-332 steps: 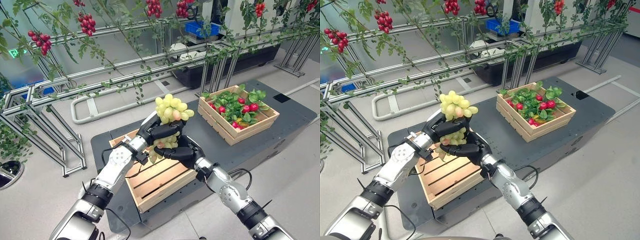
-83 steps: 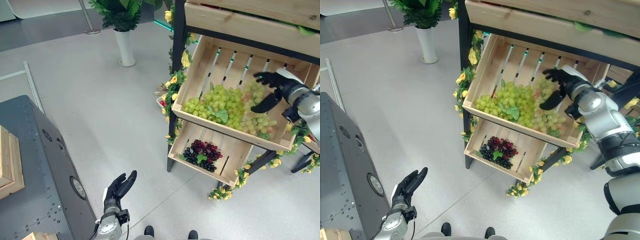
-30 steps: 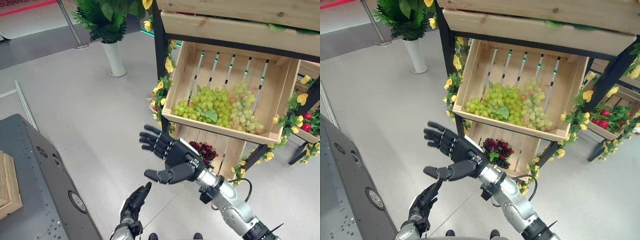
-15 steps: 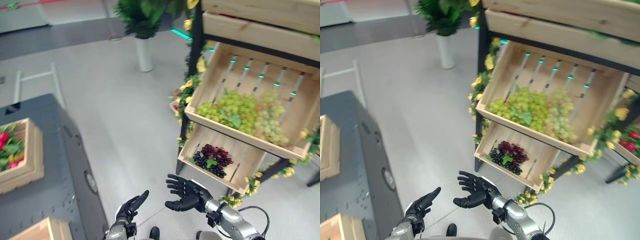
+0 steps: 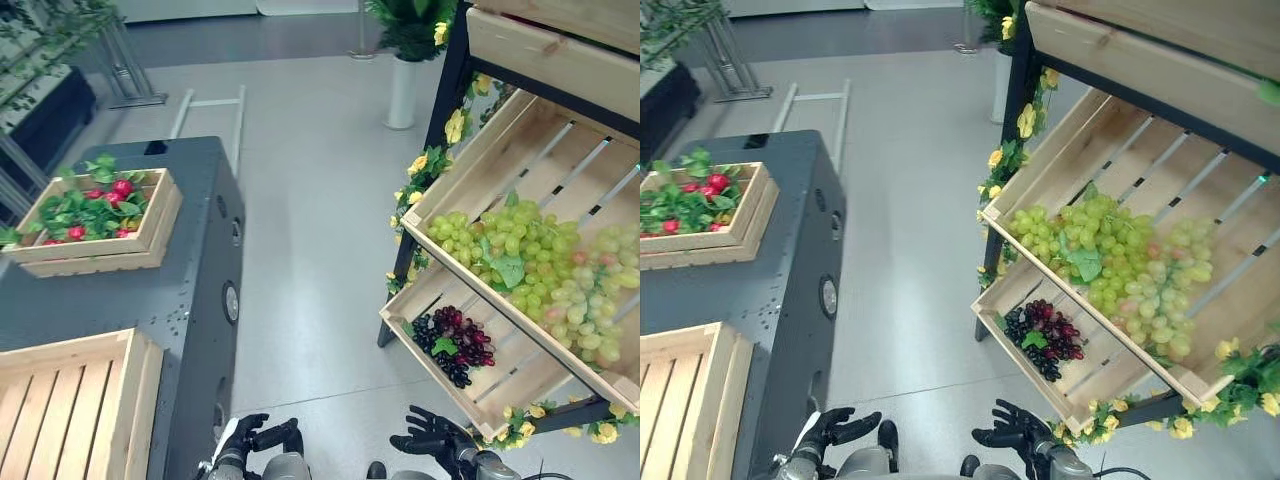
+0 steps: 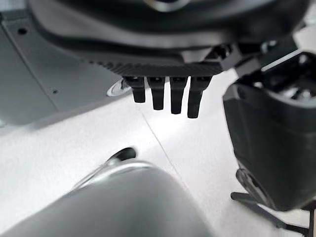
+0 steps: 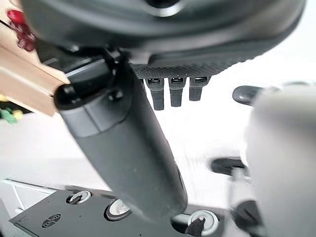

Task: Pick up the fruits from the basket on one side to the basket on the other side

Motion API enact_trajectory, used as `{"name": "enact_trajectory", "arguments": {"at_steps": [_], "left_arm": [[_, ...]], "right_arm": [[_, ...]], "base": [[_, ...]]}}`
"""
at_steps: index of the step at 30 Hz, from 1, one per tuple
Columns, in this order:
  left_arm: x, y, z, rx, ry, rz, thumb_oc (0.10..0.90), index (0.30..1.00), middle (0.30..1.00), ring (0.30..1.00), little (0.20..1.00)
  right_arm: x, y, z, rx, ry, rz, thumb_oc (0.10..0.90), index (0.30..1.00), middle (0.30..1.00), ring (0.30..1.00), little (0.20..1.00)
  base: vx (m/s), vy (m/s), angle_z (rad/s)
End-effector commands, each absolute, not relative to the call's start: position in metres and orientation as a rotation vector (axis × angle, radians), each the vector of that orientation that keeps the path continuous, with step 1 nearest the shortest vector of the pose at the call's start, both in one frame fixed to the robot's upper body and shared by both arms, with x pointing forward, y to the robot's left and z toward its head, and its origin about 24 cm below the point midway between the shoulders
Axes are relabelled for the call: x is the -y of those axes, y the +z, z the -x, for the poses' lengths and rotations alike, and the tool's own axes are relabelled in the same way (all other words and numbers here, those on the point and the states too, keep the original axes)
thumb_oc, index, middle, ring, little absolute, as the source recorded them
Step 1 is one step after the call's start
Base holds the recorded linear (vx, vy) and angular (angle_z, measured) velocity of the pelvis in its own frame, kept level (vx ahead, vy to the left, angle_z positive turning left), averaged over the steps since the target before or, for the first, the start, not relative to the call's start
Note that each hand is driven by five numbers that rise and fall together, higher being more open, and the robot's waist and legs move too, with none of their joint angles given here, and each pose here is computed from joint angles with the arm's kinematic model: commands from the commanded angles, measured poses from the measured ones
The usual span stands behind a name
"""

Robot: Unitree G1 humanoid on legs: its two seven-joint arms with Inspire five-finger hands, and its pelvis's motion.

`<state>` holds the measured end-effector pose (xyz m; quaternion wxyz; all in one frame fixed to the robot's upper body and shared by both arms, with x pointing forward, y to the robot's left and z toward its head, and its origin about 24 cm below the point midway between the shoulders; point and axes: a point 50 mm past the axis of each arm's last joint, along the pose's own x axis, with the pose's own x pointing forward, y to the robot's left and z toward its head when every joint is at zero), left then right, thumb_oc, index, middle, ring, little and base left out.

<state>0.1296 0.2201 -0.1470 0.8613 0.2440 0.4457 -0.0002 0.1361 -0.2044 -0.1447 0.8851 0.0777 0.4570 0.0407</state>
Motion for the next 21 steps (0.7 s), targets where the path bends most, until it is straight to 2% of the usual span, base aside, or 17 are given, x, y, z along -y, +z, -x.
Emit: {"name": "enact_trajectory", "arguments": {"at_steps": [1,6,10,14,21], "left_arm": [[-0.17,-0.138,-0.166,-0.791,-0.078,-0.403,0.8,0.9,0.9,0.9,0.9],[-0.173,-0.146,-0.153,-0.87,-0.115,-0.399,0.8,0.9,0.9,0.9,0.9],[-0.183,-0.151,-0.14,-0.939,-0.073,-0.368,0.8,0.9,0.9,0.9,0.9],[-0.183,-0.158,-0.117,-0.983,-0.14,-0.421,0.8,0.9,0.9,0.9,0.9],[-0.207,-0.152,-0.128,-0.98,-0.04,-0.403,0.8,0.9,0.9,0.9,0.9]], "right_arm": [[0.203,-0.13,-0.17,-0.802,0.031,-0.236,0.8,0.9,0.9,0.9,0.9],[0.19,-0.136,-0.165,-0.832,-0.021,-0.231,0.8,0.9,0.9,0.9,0.9],[0.184,-0.139,-0.158,-0.839,0.048,-0.176,0.8,0.9,0.9,0.9,0.9],[0.182,-0.139,-0.153,-0.813,0.046,-0.159,0.8,0.9,0.9,0.9,0.9],[0.167,-0.136,-0.16,-0.804,0.113,-0.119,0.8,0.9,0.9,0.9,0.9]], "base": [[-0.05,0.096,0.34],[-0.04,0.069,0.22],[0.02,0.063,0.23],[0.0,0.041,0.12],[-0.09,-0.089,0.07]]}}
